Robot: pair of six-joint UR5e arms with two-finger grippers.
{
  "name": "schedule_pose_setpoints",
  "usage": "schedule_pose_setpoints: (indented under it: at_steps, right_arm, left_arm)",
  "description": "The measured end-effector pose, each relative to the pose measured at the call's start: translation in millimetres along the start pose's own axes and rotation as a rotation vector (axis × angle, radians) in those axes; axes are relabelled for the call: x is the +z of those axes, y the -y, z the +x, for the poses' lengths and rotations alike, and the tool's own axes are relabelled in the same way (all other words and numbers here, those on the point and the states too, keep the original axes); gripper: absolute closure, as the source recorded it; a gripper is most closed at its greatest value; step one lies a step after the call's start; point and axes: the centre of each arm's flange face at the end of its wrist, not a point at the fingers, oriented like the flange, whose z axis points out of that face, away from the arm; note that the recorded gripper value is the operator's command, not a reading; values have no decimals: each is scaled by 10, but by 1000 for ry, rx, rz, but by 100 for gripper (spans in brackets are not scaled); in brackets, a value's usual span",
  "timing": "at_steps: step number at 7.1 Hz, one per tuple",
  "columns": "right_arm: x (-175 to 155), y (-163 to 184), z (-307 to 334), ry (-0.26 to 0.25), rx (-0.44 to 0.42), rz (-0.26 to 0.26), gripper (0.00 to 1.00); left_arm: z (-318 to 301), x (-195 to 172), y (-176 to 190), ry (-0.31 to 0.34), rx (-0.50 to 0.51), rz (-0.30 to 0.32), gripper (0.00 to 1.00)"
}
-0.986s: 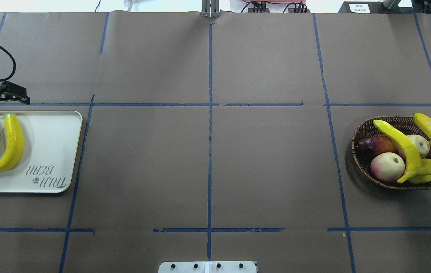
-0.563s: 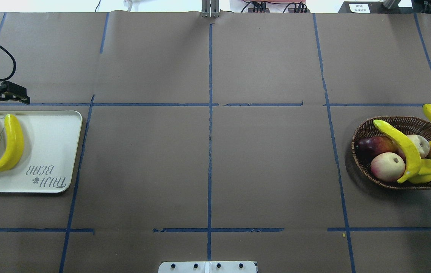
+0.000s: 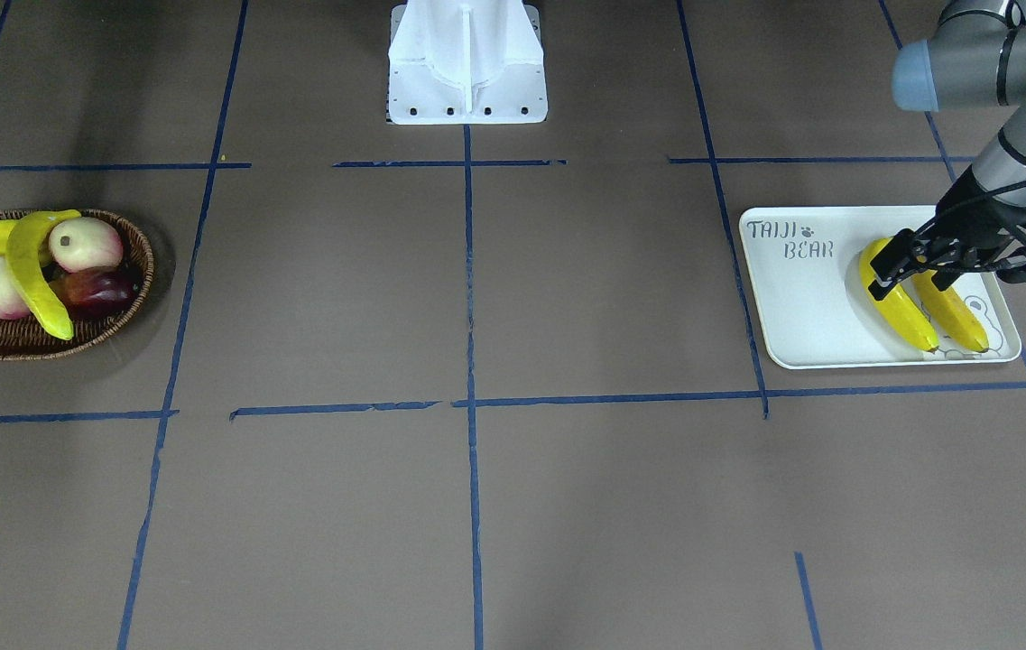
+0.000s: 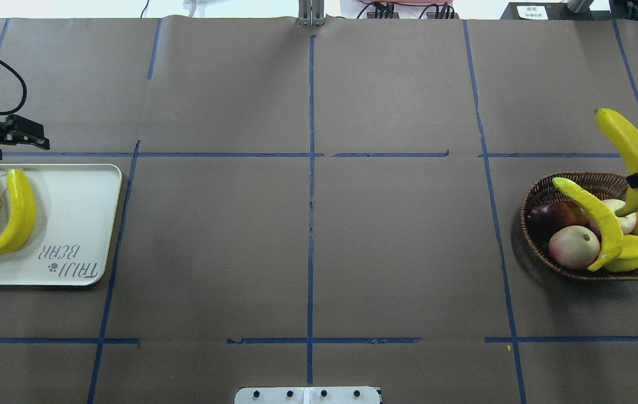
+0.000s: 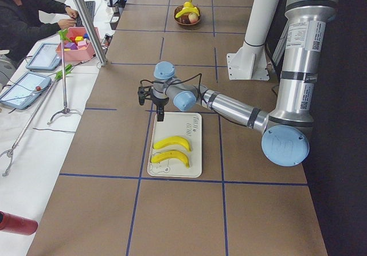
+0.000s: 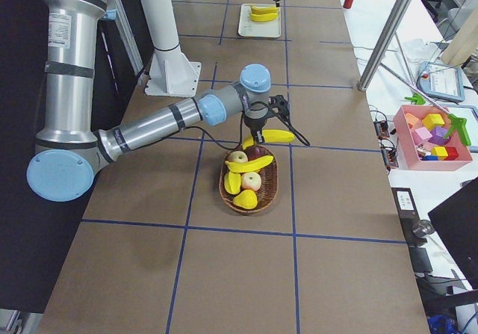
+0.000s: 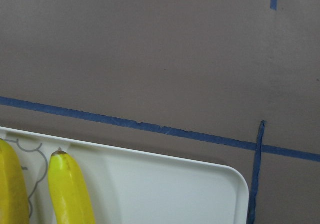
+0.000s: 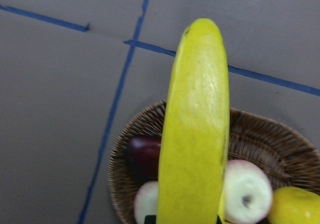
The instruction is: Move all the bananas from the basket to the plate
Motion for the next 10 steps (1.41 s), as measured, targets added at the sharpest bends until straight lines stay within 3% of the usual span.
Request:
schedule_pose_setpoints:
  at_steps: [2, 4, 6, 8, 10]
  right_arm:
    - [121, 470, -1247, 135, 163, -14, 98]
    - [579, 397, -2513, 214, 231, 55, 98]
    - [990, 9, -3275, 348, 216, 141, 98]
    - [1162, -266, -3652, 451, 169, 179, 98]
    - [1220, -357, -3844, 504, 138, 178, 98]
  left_arm:
    - [550, -71, 3, -67, -118, 5, 1]
    - [1407, -163, -146, -172, -238, -24, 1]
    - [2027, -255, -510, -364, -275, -74, 1]
    - [2712, -373, -915, -573, -302, -171, 2]
    - [3259, -381, -1255, -656, -338, -196, 2]
